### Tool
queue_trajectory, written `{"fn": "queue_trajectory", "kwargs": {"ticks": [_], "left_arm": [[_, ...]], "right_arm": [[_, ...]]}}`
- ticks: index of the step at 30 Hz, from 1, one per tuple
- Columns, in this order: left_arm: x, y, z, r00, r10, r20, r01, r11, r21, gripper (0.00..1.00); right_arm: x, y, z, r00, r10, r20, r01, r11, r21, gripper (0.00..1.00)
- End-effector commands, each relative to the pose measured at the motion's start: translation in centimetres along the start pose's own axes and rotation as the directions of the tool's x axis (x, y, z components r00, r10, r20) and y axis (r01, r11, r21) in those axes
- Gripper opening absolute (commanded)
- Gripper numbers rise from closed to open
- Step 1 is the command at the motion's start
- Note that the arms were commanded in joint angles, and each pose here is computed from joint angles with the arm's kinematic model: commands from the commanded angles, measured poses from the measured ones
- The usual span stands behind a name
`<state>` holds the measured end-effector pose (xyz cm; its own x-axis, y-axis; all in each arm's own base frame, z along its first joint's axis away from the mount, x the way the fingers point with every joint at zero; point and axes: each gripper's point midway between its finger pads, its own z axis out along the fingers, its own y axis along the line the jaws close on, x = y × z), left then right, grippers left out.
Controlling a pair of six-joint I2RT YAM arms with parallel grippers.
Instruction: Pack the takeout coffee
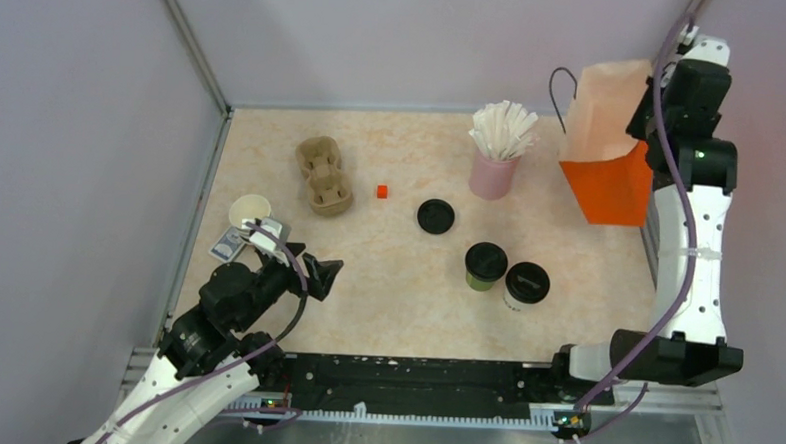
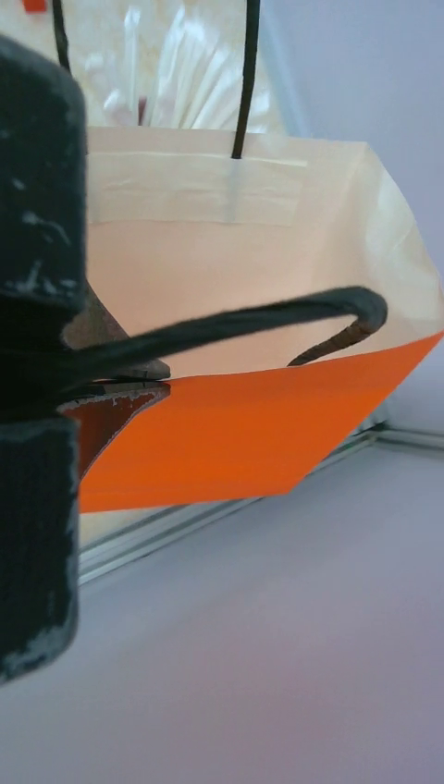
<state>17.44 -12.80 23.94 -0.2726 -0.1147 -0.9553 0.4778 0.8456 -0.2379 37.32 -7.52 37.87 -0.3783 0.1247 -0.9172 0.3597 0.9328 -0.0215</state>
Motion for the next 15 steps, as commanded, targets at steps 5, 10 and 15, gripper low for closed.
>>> {"fn": "queue_trajectory", "kwargs": {"ticks": [5,10,15], "left_arm": [[-1.2,-0.1,0.1,0.999,0.001,0.054,-0.001,1.000,0.004,0.99],[-2.0,0.7,-0.4,0.996,-0.007,0.089,0.010,0.999,-0.038,0.99],[-3.3,1.7,-1.2,0.993,-0.025,0.118,0.037,0.994,-0.107,0.99]], "right_arm": [[-7.9,4.7,-9.8,0.976,0.066,0.207,0.007,0.943,-0.333,0.00],[-10.0,10.1,-16.7,0.941,0.177,0.290,0.046,0.779,-0.625,0.00],[-8.6,14.6,-20.4,0.947,0.232,0.221,0.042,0.593,-0.804,0.00]]}}
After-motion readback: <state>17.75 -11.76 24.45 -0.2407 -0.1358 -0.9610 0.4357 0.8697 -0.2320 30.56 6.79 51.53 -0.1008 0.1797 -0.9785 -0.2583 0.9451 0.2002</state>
